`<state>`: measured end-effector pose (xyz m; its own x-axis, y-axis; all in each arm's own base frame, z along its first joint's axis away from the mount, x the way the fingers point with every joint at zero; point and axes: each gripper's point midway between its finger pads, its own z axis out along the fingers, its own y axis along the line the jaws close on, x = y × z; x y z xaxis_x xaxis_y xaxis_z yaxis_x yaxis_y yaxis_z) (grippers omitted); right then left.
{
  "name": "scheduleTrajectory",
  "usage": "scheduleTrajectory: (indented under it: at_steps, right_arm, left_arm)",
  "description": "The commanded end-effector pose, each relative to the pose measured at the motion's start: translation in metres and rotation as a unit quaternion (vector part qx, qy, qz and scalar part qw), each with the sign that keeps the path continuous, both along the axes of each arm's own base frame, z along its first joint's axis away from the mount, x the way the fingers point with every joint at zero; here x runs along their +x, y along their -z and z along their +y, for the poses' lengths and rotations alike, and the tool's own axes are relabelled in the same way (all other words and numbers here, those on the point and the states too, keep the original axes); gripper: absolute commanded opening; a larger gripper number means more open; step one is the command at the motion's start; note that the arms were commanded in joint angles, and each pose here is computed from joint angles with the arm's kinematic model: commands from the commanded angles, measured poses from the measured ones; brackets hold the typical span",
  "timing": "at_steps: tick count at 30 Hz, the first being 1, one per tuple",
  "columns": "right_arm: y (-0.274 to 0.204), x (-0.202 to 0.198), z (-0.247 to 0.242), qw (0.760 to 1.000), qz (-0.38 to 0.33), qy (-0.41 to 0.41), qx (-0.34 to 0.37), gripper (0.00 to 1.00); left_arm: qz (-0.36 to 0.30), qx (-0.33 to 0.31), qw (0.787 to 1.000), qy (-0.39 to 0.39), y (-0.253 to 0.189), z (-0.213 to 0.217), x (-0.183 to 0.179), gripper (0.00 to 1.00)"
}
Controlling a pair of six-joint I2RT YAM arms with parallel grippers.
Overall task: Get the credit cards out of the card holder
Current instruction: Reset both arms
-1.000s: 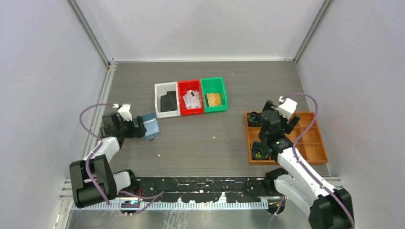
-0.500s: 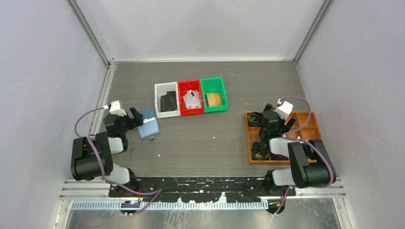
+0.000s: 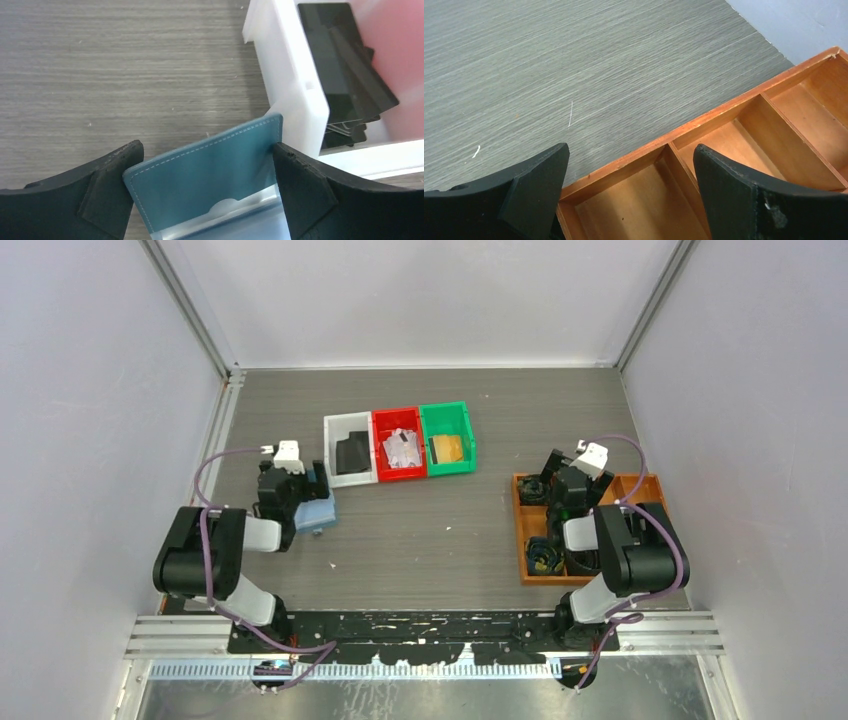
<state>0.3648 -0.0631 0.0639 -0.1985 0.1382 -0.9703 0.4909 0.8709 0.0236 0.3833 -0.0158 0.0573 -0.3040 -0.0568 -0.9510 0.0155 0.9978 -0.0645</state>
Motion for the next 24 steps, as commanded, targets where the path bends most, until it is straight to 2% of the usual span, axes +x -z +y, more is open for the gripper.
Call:
scheduleTrajectory:
  at_steps: [1,3,6,8,15,17,24]
  right_arm:
    - [-0.009,0.014,0.009,0.999,-0.021,-0.029,0.016,1.0]
    - [-0.01,0.016,0.006,0.999,-0.026,-0.028,0.02,0.99]
    - [-0.01,0.015,0.006,0.999,-0.027,-0.028,0.021,1.0]
    - [-0.01,0.014,0.006,0.999,-0.026,-0.027,0.022,0.99]
    - [-0.01,0.014,0.005,0.999,-0.026,-0.027,0.021,0.99]
    - [-0.01,0.014,0.005,0.999,-0.026,-0.027,0.021,0.99]
    - [-0.01,0.014,0.005,0.999,-0.025,-0.027,0.021,0.99]
  left_arm:
    - [-0.049,0.053,0.996,-0.052,-0.018,0.021,0.011,1.0]
    - [-0.016,0.052,0.997,-0.046,-0.014,0.019,0.008,1.0]
    - [-0.046,0.05,0.996,-0.061,-0.019,0.024,0.007,1.0]
    - [-0.036,0.047,0.995,-0.082,-0.017,0.03,0.005,1.0]
    - [-0.034,0.053,0.997,-0.052,-0.016,0.021,0.009,1.0]
    - [-0.028,0.055,0.998,-0.02,-0.014,0.011,0.011,1.0]
    - [-0.027,0.056,0.998,-0.015,-0.014,0.01,0.011,1.0]
